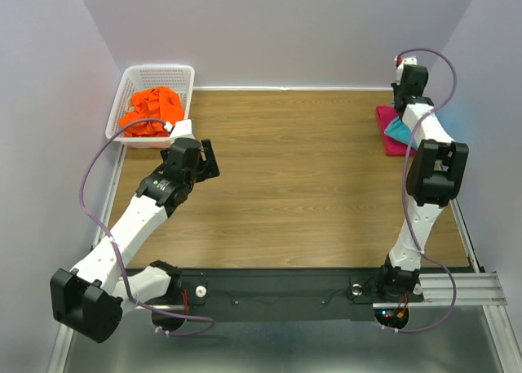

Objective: Fold and stack the t-shirts
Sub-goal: Neatly place the folded tshirt to the corner

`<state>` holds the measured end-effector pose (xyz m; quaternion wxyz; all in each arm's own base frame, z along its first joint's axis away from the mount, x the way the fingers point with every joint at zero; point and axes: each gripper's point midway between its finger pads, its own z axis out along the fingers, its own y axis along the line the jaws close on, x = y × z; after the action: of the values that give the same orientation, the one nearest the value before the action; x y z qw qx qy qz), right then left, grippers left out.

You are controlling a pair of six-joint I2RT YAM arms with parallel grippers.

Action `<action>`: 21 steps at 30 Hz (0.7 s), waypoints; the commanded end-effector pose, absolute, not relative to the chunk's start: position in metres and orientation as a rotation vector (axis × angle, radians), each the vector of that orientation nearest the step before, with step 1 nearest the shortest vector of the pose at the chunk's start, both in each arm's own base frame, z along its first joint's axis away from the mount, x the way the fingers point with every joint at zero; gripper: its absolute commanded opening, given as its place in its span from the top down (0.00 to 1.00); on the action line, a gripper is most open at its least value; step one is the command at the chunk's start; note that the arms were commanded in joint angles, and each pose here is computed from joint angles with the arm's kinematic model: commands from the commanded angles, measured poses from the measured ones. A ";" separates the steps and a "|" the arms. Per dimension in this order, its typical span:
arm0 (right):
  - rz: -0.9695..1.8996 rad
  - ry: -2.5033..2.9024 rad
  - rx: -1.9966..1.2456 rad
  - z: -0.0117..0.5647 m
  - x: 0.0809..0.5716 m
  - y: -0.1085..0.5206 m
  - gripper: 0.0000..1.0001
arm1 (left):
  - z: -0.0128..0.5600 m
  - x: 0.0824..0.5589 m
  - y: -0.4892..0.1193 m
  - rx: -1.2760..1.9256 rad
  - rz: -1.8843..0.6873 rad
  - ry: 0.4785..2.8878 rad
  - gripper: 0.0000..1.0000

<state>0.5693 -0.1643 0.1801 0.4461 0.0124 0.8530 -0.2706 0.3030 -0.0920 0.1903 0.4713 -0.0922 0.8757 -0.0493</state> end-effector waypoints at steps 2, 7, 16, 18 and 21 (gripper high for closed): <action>-0.581 2.146 -0.072 0.146 0.586 -0.136 0.98 | 0.218 0.309 -0.091 -0.259 -0.149 2.065 0.12; -0.562 2.216 -0.143 0.113 0.578 -0.127 0.85 | 0.217 0.308 -0.090 -0.260 -0.145 2.066 0.12; -0.531 2.183 -0.089 0.147 0.556 -0.107 0.40 | 0.213 0.316 -0.097 -0.269 -0.181 2.049 0.12; -0.513 2.183 -0.057 0.151 0.548 -0.099 0.39 | 0.212 0.317 -0.099 -0.278 -0.198 2.032 0.12; -0.487 2.205 -0.050 0.146 0.542 -0.086 0.39 | 0.207 0.320 -0.100 -0.282 -0.210 2.021 0.12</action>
<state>0.5414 -0.1043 0.1038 0.3828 -0.0454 0.8999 -0.2038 0.3114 -0.0974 0.1990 0.4909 -0.1033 0.8624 -0.0678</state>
